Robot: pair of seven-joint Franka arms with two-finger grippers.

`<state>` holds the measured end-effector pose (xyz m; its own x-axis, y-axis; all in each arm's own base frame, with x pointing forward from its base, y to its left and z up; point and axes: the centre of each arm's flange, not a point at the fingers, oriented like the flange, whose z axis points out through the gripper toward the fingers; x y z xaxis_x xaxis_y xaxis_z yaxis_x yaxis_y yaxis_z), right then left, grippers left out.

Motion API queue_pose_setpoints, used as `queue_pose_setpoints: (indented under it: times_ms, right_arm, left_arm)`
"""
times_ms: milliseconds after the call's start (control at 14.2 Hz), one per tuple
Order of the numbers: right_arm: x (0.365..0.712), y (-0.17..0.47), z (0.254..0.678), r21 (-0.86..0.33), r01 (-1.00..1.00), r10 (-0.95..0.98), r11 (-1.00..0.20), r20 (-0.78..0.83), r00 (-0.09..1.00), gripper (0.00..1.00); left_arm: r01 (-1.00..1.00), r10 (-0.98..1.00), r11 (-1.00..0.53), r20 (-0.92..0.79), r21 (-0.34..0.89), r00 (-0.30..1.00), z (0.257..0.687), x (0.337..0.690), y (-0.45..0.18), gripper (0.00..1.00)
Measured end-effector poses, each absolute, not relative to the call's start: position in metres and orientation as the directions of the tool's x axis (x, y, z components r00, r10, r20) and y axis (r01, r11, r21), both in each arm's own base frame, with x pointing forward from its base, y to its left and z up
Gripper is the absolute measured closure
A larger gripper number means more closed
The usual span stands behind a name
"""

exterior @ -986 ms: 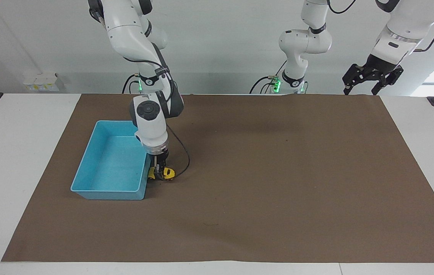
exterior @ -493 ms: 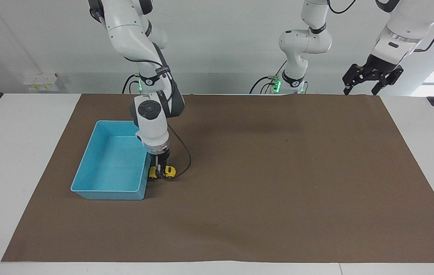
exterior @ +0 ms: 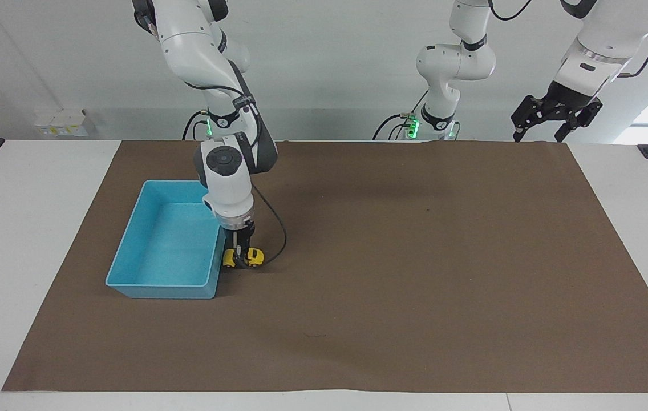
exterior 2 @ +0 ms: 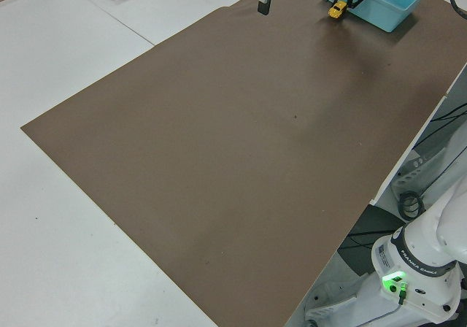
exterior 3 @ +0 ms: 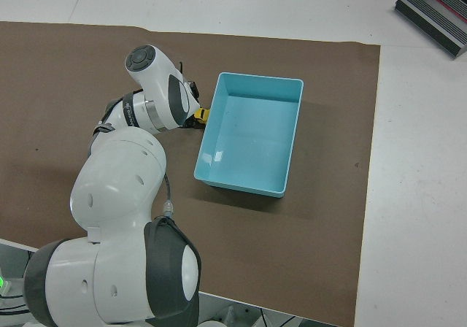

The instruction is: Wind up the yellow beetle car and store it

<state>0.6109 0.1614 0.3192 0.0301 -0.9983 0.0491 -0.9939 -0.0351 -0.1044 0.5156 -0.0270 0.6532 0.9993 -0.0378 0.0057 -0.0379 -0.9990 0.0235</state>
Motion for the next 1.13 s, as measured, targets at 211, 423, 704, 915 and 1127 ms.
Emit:
queue_pose_setpoints:
  times_ms: [211,423,704,915,1127]
  right_arm:
    - [0.614,0.172,0.336,-0.101,-0.994,-0.998,-0.046,0.051,0.041,0.55]
    - [0.614,0.180,0.355,-0.089,-0.994,-0.997,-0.060,0.058,0.055,0.55]
    - [0.610,0.188,0.394,-0.084,-0.984,-0.985,-0.159,0.081,0.153,0.55]
    - [0.600,0.191,0.433,-0.096,-0.963,-0.966,-0.253,0.073,0.247,0.55]
    - [0.589,0.191,0.464,-0.093,-0.932,-0.936,-0.349,0.071,0.343,0.55]
  left_arm:
    - [-0.038,-0.038,-0.999,0.007,0.023,0.999,0.653,0.516,-0.027,0.00]
    - [-0.026,-0.026,-0.999,0.007,0.023,1.000,0.654,0.516,-0.021,0.00]
    - [-0.026,-0.026,-0.999,0.007,0.022,1.000,0.654,0.516,-0.021,0.00]
    - [-0.030,-0.030,-0.999,0.007,0.021,1.000,0.654,0.516,-0.023,0.00]
    - [-0.030,-0.030,-0.999,0.007,0.021,1.000,0.654,0.516,-0.023,0.00]
